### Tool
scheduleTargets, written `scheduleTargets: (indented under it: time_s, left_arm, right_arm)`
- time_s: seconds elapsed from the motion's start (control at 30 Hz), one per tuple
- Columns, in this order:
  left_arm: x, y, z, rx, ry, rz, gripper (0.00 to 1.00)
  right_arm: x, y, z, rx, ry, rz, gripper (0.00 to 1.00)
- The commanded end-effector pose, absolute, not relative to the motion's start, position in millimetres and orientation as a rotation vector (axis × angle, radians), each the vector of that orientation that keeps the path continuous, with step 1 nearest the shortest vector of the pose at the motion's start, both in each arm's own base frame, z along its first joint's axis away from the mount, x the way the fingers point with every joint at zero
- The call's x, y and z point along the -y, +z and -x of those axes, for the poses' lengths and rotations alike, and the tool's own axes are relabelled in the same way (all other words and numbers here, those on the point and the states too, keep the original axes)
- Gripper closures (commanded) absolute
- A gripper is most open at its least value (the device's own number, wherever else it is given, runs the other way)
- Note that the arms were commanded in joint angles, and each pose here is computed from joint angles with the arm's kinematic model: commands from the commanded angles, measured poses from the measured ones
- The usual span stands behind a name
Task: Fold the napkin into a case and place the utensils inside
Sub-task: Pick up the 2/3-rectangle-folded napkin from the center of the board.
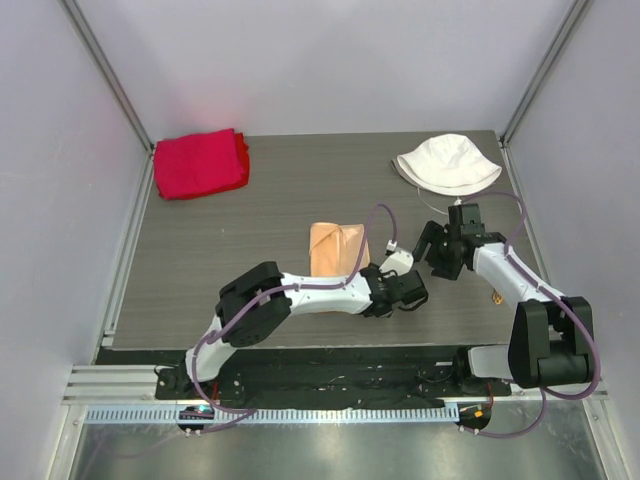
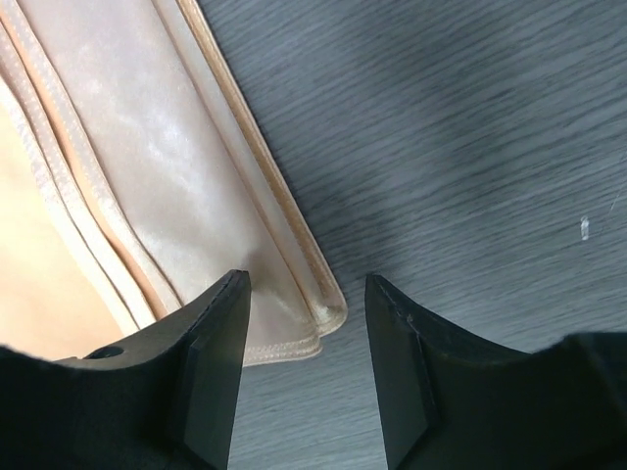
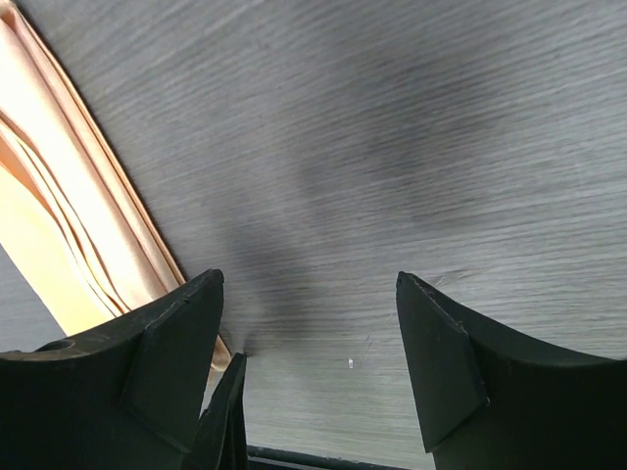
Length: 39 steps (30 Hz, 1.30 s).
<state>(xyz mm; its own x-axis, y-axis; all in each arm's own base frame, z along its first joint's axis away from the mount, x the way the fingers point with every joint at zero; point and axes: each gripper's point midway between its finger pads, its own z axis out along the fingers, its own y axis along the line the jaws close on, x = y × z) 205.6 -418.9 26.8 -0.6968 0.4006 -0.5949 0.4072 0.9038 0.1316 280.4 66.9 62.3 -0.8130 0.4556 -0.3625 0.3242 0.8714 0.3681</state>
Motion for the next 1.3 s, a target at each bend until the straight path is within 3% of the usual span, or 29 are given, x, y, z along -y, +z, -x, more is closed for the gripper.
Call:
scheduleTargets:
  time_s: [0.0,0.13,0.27,0.4,0.67,1.03,1.27]
  left_arm:
    - [406,21,-199,-2.411,0.115,-0.581,0.47]
    - [407,14,-197,-2.424,0.11,-0.601,0.6]
    - [408,27,-199,-2.4,0.051,-0.611,0.8]
    - [405,51,-208,-2.396,-0.074,-0.54,0.9]
    - [377,95,-216,-2.359,-0.479,-0.339,0.94]
    - [364,104,-207,-2.328,-0.711,-0.232,0.96]
    - [360,124,-208,-2.263,-0.754,-0.215,0.96]
  right_arm:
    - [-77,70,-285,-2.555,0.487,-0.502,0.24]
    - [-89,65,-284,-2.55,0.568,-0.454,0.26]
    - [-105,62,-284,-2.564,0.678,-0.407,0.27]
    - [-122,58,-289,-2.567,0.786,-0.358,0.24]
    - [-167,75,-312,-2.477,1.032,-0.281,0.09]
    - [-207,59,-353,-2.46,1.118,-0.33,0.1]
    - [-214,46,-358,-2.482,1.109,-0.394,0.18]
